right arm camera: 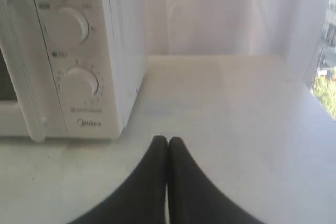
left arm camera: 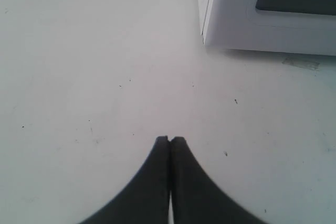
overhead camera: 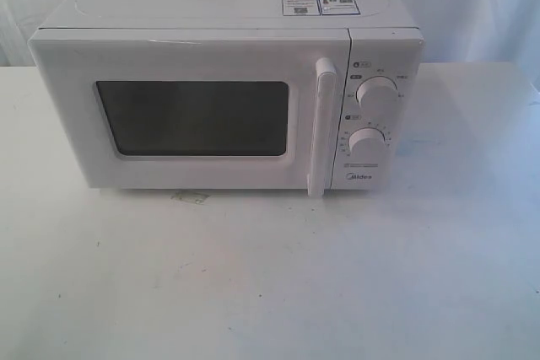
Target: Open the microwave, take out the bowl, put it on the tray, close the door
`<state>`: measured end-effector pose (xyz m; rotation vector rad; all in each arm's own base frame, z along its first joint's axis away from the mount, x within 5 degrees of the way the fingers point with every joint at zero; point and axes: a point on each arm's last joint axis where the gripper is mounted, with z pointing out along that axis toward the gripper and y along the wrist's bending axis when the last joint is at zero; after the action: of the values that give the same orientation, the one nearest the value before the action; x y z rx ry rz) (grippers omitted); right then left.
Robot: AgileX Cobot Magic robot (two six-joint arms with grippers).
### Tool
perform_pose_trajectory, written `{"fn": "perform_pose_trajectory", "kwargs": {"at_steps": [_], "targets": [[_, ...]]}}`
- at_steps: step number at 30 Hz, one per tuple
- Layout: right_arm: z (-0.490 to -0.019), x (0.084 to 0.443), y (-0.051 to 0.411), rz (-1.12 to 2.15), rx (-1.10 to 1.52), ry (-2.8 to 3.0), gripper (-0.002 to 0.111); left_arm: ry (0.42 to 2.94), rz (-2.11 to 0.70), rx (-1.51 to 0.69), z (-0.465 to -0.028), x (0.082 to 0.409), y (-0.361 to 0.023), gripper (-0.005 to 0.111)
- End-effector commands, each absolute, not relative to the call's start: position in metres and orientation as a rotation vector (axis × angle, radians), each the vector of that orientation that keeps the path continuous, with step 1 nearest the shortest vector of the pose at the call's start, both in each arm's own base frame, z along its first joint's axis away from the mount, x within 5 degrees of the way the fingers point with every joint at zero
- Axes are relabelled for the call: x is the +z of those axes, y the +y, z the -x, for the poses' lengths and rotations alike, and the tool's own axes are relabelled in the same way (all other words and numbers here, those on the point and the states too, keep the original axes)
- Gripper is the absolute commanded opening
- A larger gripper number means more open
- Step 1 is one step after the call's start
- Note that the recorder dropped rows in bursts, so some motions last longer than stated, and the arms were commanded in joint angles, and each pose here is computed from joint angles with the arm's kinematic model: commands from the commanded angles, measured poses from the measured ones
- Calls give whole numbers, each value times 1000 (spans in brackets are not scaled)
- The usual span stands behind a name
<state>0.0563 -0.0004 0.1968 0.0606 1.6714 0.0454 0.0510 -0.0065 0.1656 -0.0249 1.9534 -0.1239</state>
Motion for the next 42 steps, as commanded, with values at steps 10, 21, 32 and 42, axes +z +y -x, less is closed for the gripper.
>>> {"fn": "perform_pose_trajectory", "kwargs": {"at_steps": [10,21,32,42], "targets": [[-26,288,-4,7,-137,781,0,1951,27,-133,-51,165,-7,0],[-136,350,0,132,-129,1594,0,1951,27,-133,-51,165,-7,0],[-189,333,-3,59,-97,1596,0,1951,27,-133,-51,165,-7,0],[-236,283,-3,-115,59,1858,0,1951,27,-133,-51,165,-7,0]]}}
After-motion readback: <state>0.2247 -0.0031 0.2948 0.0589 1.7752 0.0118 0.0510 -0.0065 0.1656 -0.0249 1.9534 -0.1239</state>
